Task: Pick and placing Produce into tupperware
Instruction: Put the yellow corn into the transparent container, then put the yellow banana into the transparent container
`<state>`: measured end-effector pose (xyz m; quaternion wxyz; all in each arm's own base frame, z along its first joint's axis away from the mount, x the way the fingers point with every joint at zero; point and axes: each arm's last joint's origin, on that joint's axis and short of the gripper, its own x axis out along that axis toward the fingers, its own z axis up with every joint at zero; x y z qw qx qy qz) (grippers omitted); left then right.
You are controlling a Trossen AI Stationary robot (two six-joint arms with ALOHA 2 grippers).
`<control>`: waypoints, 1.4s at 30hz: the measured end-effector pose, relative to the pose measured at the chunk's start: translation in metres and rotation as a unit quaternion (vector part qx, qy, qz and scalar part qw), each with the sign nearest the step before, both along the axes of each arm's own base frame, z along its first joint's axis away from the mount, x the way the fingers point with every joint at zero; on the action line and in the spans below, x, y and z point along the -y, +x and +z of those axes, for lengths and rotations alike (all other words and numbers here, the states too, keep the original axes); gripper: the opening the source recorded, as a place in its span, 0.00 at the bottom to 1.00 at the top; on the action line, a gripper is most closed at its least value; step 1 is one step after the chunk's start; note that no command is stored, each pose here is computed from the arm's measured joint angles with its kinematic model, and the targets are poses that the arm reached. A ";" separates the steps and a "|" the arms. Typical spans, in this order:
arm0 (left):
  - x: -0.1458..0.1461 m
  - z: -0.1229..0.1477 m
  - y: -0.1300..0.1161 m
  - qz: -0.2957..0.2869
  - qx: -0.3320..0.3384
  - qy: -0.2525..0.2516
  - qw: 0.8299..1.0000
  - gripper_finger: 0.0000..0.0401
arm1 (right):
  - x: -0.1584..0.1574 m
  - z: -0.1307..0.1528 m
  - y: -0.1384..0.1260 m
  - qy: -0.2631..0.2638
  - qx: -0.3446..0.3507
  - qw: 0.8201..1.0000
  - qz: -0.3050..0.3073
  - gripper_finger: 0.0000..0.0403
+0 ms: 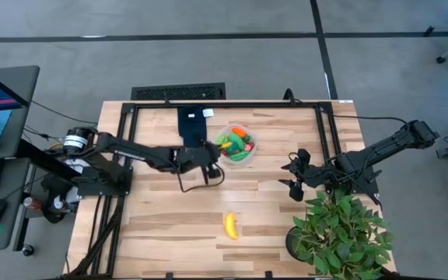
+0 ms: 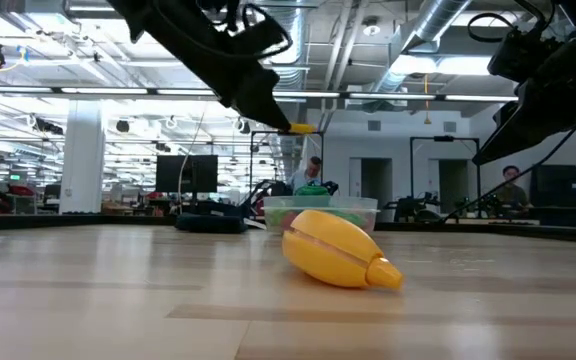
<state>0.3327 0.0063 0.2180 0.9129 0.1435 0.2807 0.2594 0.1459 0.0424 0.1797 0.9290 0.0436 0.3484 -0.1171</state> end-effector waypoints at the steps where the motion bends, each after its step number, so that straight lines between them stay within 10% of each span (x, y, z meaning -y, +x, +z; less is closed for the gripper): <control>1: -0.008 0.000 0.000 0.009 0.000 -0.002 1.000 0.12 | 0.000 0.000 0.000 0.000 0.000 1.000 0.000 0.59; 15: -0.090 -0.006 -0.001 -0.001 0.064 -0.118 0.991 0.12 | 0.000 0.001 0.001 0.001 0.004 1.000 0.000 0.59; 42: -0.105 -0.037 0.029 -0.036 0.084 -0.136 0.987 0.12 | 0.000 0.001 0.001 -0.001 0.008 1.000 -0.005 0.59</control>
